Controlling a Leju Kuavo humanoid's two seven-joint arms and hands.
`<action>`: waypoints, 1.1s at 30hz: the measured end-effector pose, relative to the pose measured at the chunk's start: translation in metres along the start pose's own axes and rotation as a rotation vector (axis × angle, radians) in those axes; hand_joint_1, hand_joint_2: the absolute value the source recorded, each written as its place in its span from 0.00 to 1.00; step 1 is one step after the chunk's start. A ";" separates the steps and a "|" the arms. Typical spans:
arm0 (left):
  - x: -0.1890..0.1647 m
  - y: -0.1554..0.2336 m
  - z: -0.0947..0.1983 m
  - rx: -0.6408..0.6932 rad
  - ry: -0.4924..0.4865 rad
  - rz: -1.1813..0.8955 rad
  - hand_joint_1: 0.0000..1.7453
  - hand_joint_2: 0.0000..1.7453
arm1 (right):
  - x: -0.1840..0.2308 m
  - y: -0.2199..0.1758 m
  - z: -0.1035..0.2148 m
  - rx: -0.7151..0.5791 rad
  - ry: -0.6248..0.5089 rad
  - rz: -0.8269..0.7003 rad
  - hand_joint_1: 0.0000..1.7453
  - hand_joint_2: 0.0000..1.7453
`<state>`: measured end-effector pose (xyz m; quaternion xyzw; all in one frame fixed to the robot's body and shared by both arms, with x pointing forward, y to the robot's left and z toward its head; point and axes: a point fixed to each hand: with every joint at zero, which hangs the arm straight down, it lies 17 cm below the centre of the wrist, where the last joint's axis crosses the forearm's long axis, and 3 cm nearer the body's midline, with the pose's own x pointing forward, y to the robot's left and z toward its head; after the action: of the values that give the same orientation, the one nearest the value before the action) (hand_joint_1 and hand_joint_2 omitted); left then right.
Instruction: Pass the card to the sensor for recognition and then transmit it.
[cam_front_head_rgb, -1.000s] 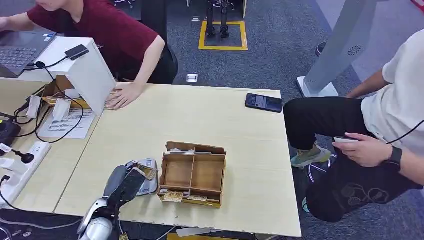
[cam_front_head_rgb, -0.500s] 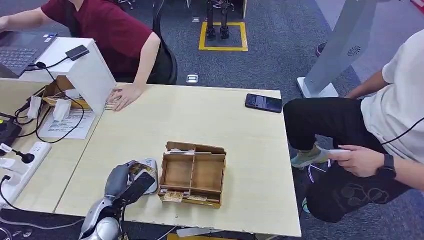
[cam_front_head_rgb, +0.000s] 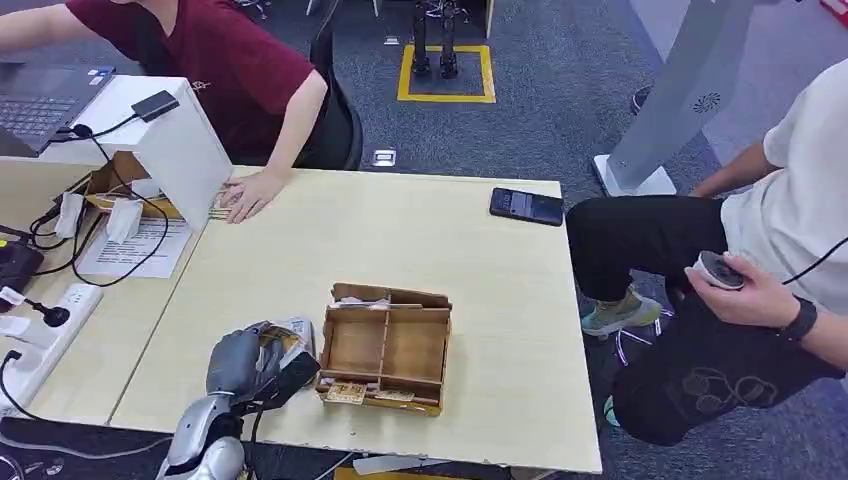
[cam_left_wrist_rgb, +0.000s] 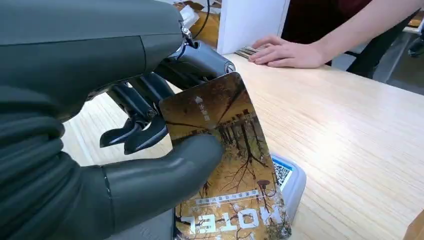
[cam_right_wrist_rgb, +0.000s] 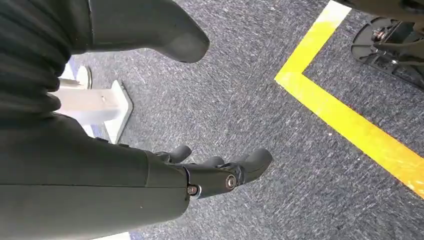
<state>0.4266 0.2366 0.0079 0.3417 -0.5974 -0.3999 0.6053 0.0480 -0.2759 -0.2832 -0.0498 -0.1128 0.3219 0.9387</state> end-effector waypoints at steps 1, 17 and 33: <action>0.000 0.000 0.000 -0.001 0.001 0.000 1.00 1.00 | 0.000 0.000 0.000 0.000 0.000 0.000 0.00 1.00; 0.052 0.071 0.005 0.149 -0.188 1.038 1.00 1.00 | 0.002 -0.002 0.000 -0.013 -0.017 0.015 0.00 1.00; 0.011 0.231 -0.021 0.714 -0.242 0.735 1.00 1.00 | 0.005 -0.004 -0.001 -0.011 -0.023 0.056 0.00 1.00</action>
<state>0.4647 0.3289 0.2174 0.2460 -0.8426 0.0304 0.4781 0.0541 -0.2760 -0.2825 -0.0542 -0.1239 0.3482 0.9276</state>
